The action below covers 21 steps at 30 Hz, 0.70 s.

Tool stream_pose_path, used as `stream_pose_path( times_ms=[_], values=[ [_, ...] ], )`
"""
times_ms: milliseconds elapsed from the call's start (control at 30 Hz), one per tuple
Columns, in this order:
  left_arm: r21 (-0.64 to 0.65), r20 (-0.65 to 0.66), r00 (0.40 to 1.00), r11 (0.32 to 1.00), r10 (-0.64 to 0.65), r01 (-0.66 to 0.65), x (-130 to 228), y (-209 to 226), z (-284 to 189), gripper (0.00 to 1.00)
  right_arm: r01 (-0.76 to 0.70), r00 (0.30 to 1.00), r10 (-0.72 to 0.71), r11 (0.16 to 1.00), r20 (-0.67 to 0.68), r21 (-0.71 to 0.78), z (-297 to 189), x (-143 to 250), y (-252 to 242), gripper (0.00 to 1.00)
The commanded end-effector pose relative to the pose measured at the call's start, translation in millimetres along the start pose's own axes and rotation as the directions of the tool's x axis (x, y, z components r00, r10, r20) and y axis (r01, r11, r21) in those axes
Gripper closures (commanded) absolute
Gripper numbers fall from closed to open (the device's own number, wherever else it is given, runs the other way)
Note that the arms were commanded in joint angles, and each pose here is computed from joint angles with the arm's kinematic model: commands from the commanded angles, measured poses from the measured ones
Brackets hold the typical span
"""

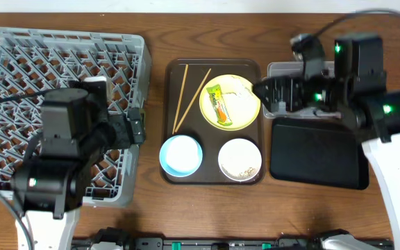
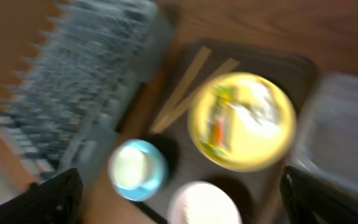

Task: Sort waste into correct bins and load items into the dishwasher
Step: 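Grasp the green snack wrapper on the yellow plate with the right gripper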

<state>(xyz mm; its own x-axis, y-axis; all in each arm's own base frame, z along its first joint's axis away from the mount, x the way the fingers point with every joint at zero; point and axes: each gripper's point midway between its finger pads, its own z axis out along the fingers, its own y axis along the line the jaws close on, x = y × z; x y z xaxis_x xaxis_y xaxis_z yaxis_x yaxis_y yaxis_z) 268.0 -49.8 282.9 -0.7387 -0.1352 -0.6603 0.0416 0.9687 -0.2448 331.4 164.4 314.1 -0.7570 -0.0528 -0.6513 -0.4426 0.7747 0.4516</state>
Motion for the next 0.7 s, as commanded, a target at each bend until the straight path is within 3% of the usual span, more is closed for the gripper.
stream_pose_path(
  times_ms=[0, 133, 233, 400, 533, 667],
  values=[
    [0.144, -0.031, 0.999, 0.989, -0.006, 0.01, -1.0, -25.4, -0.4, 0.05, 0.017, 0.999, -0.02, 0.992, -0.028, -0.126, 21.0, -6.3, 22.5, 0.01],
    [0.21, -0.011, 1.0, 0.978, 0.001, 0.001, -6.7, -37.2, -3.7, 0.05, 0.017, 0.984, 0.0, 0.995, -0.179, 0.096, 75.7, 22.8, -16.8, 0.01],
    [0.221, 0.014, 1.0, 0.975, 0.006, -0.009, -12.5, -40.4, -9.8, 0.05, 0.096, 0.959, -0.026, 0.967, -0.284, 0.236, 113.3, 45.6, -43.5, 0.02],
    [0.225, 0.039, 0.999, 0.974, 0.01, -0.018, -17.4, -42.1, -15.1, 0.05, 0.186, 0.944, -0.031, 0.873, -0.329, 0.451, 154.4, 54.9, -96.8, 0.14],
    [0.219, 0.01, 1.0, 0.976, 0.005, -0.008, -10.8, -40.6, -14.3, 0.05, 0.184, 0.93, -0.008, 0.876, -0.367, 0.445, 199.8, 73.6, -119.6, 0.3],
    [0.202, -0.02, 1.0, 0.979, 0.0, 0.004, -3.8, -37.0, -13.0, 0.05, 0.176, 0.913, 0.017, 0.884, -0.407, 0.433, 227.4, 94.1, -134.8, 0.34]
  ],
)
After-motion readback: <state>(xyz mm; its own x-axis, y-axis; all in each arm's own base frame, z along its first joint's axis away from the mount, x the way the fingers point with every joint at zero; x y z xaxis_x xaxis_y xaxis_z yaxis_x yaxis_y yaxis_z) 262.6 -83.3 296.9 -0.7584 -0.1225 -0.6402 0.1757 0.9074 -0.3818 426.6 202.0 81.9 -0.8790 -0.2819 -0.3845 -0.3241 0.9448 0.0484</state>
